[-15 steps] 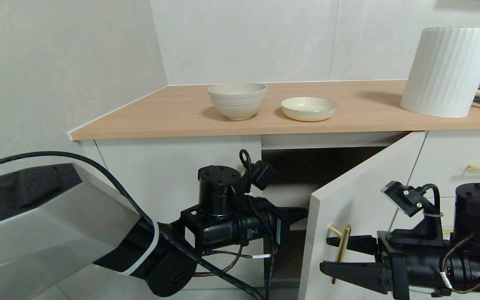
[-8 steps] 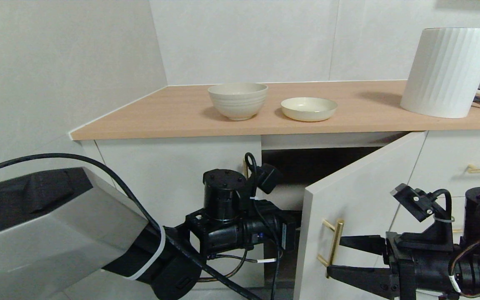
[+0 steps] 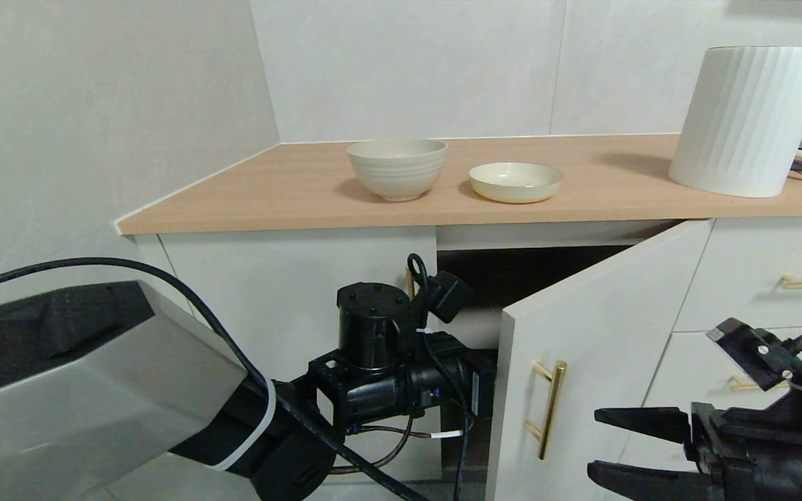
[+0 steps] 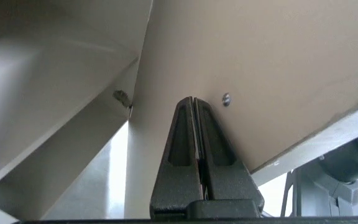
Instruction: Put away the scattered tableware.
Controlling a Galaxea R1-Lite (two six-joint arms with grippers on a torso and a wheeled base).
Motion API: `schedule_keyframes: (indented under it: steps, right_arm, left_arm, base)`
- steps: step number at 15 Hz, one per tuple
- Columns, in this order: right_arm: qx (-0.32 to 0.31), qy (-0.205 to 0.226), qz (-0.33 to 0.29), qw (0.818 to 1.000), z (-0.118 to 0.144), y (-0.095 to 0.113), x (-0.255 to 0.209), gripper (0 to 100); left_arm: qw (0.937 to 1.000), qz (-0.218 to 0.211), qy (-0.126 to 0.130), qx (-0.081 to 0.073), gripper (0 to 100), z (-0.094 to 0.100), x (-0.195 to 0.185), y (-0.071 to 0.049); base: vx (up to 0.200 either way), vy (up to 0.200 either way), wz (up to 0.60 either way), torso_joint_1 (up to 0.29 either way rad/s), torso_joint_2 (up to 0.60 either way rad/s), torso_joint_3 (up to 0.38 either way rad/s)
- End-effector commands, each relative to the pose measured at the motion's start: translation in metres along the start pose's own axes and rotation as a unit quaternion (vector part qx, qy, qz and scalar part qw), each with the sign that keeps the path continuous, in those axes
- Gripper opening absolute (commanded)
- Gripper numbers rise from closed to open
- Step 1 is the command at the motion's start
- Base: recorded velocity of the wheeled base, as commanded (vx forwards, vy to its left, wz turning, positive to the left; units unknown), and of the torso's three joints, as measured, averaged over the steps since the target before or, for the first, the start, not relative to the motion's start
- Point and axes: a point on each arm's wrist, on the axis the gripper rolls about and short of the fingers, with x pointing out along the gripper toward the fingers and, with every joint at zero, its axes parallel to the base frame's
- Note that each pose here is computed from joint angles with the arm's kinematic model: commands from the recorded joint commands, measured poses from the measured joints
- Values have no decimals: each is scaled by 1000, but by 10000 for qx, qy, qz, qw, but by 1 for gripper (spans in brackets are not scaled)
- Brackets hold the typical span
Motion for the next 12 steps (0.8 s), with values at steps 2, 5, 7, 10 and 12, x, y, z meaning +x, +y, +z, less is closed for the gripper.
schedule_keyframes:
  steps: [2,5,7,10,12]
  right_arm:
    - [-64,-66,61,9999,-8,9,-15,100]
    - [43,80,25,10000,-20,9,-19,100]
    - [83,134,8,9999,-24,9,-21,100]
    - [83,136,16,9999,-25,10,-22,100]
    - [71,130,18,9999,-26,10,-23,100]
  left_arm:
    - [9999,-40,-93,49,0,0,-2,-2]
    - [9999,-26,-129,73,0,2,0,-7]
    - [9999,-56,-100,78,0,1,3,-11]
    - [9998,-30,185,-29,0,-5,16,-9]
    - [9999,-50,147,-9,0,-2,20,-9]
  base:
    - [0,0,0,0,0,0]
    - [0,0,0,0,0,0]
    - [0,0,0,0,0,0]
    - [-133,0,0,2,2,0]
    - [-200,0,0,7,10,-2]
